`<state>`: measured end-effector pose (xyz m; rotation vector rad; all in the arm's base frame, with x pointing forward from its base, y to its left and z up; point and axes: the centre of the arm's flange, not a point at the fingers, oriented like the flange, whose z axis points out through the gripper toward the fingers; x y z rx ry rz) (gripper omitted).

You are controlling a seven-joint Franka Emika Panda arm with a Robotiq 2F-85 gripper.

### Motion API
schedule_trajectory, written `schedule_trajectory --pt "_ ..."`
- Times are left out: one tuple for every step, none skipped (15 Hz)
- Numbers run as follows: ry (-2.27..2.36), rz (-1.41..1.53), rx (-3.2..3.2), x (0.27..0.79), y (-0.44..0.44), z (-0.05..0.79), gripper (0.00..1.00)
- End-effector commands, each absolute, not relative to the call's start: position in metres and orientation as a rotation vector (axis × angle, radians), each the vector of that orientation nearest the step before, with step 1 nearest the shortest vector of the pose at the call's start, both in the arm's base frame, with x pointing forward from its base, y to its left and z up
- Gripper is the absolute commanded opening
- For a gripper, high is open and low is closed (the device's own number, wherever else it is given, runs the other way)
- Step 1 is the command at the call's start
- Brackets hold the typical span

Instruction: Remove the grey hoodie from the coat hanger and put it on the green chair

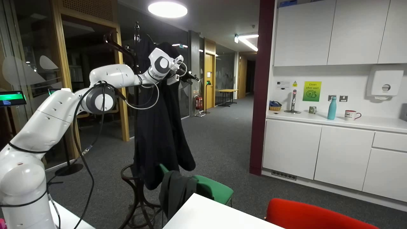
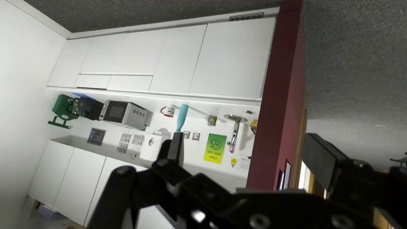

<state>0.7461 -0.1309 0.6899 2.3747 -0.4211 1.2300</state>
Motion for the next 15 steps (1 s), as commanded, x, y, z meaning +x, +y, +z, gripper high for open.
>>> schedule_trajectory --pt "-0.416 1.282 2.387 0.698 -0.111 0.739 1.0" --pt "-0.416 1.306 2.383 0.691 -0.108 0.75 1.0" --pt "-0.422 1.318 2.388 0.683 -0.106 0.761 1.0" --pt "-0.429 1.326 2.387 0.675 -0.103 0.771 1.0" --pt "-0.443 1.325 2.392 0.667 -0.099 0.779 1.0" --pt "-0.448 1.322 2.396 0.659 -0.096 0.786 1.0" --pt "-0.454 1.303 2.423 0.65 -0.092 0.793 1.0" --pt "-0.464 1.283 2.449 0.64 -0.088 0.8 1.0" --pt "-0.473 1.262 2.476 0.632 -0.084 0.806 1.0" --pt "-0.474 1.238 2.51 0.623 -0.08 0.811 1.0" --pt "-0.465 1.214 2.546 0.614 -0.075 0.816 1.0" --pt "-0.452 1.186 2.591 0.605 -0.07 0.82 1.0" --pt "-0.439 1.149 2.633 0.596 -0.064 0.824 1.0" --pt "-0.422 1.104 2.681 0.588 -0.059 0.826 1.0" --pt "-0.406 1.057 2.721 0.579 -0.053 0.828 1.0"
